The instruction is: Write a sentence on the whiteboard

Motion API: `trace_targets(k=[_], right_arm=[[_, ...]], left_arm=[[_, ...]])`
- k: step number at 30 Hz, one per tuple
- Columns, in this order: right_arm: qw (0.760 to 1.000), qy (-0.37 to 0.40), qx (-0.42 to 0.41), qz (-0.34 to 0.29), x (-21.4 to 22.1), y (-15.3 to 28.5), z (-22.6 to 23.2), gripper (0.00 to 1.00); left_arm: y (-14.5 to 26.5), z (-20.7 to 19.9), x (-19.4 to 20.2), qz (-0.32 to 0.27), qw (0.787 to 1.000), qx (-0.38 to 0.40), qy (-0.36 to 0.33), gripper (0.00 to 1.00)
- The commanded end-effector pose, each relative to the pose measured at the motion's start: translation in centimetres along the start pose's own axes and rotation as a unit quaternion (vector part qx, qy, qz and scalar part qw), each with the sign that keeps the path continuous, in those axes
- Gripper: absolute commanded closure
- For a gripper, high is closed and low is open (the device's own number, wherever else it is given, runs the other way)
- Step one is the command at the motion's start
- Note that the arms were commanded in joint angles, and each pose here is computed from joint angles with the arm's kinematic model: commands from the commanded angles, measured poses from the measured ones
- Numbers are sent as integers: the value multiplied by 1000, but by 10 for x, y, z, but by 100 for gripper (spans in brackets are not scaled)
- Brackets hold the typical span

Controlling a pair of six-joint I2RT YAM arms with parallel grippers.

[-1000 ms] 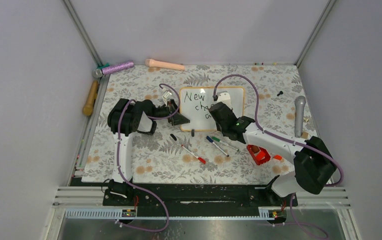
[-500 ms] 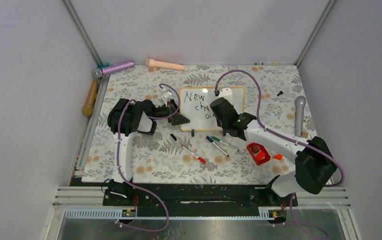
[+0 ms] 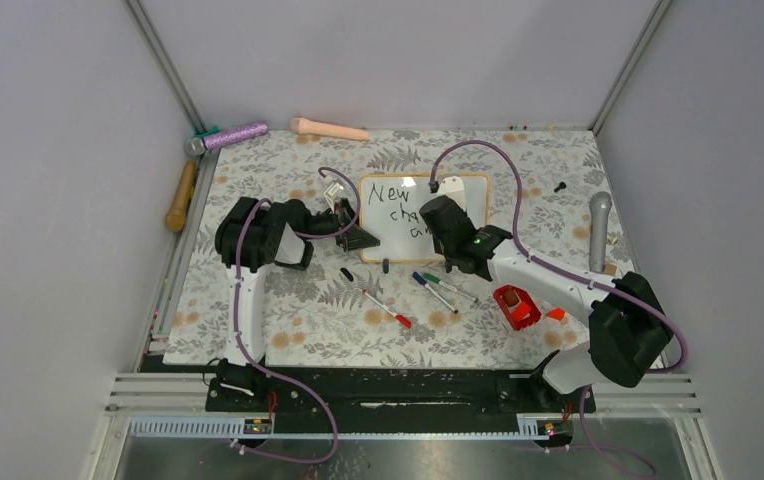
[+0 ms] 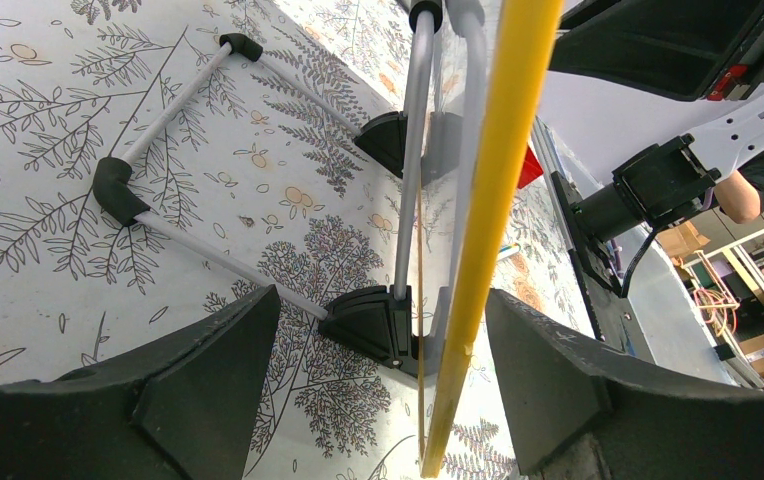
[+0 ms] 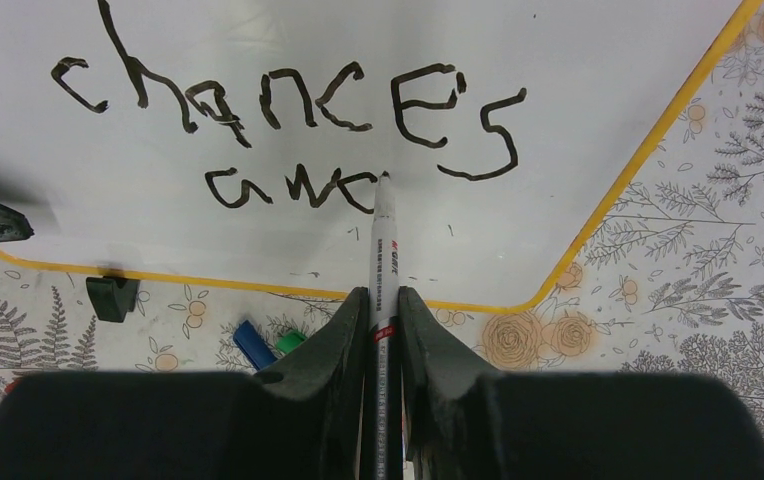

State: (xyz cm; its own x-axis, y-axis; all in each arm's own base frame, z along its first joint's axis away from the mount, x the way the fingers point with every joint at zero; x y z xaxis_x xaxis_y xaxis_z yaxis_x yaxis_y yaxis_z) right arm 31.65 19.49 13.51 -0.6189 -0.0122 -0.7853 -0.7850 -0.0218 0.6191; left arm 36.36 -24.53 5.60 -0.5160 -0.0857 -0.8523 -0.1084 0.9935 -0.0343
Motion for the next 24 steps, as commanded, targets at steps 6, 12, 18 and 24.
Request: trace_targets(k=[6,12,18,24], right_arm=[[1000,-7,12,23,18,4,-13,100],[1000,-4,20,20,19,5,-18,100],[1000,-14,0,3,2,14,-12,100],[999,-26,-14,-33,-18,26,-13,100]], left_arm=[[3,4,9,7,1000,-3,20,21],[3,4,9,6,1000,-3,19,21],[3,4,9,7,1000,-3,19,21],[3,3,9,7,1000,-3,20,21]])
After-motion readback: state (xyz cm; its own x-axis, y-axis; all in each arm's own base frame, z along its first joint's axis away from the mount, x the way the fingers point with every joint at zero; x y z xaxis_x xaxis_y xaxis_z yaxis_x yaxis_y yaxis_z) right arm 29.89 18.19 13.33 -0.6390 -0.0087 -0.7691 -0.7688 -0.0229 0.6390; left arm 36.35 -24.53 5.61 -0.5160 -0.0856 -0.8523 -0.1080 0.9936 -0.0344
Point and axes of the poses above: each gripper's point midway between its finger pads, its own y axis back along the fingers, its own z axis along the line the jaws close on, x = y × z, the point moved 1 cm from there along y, back along the fingers, and after that the axes turned 9 degrees about -y, right-handed, at the moved point
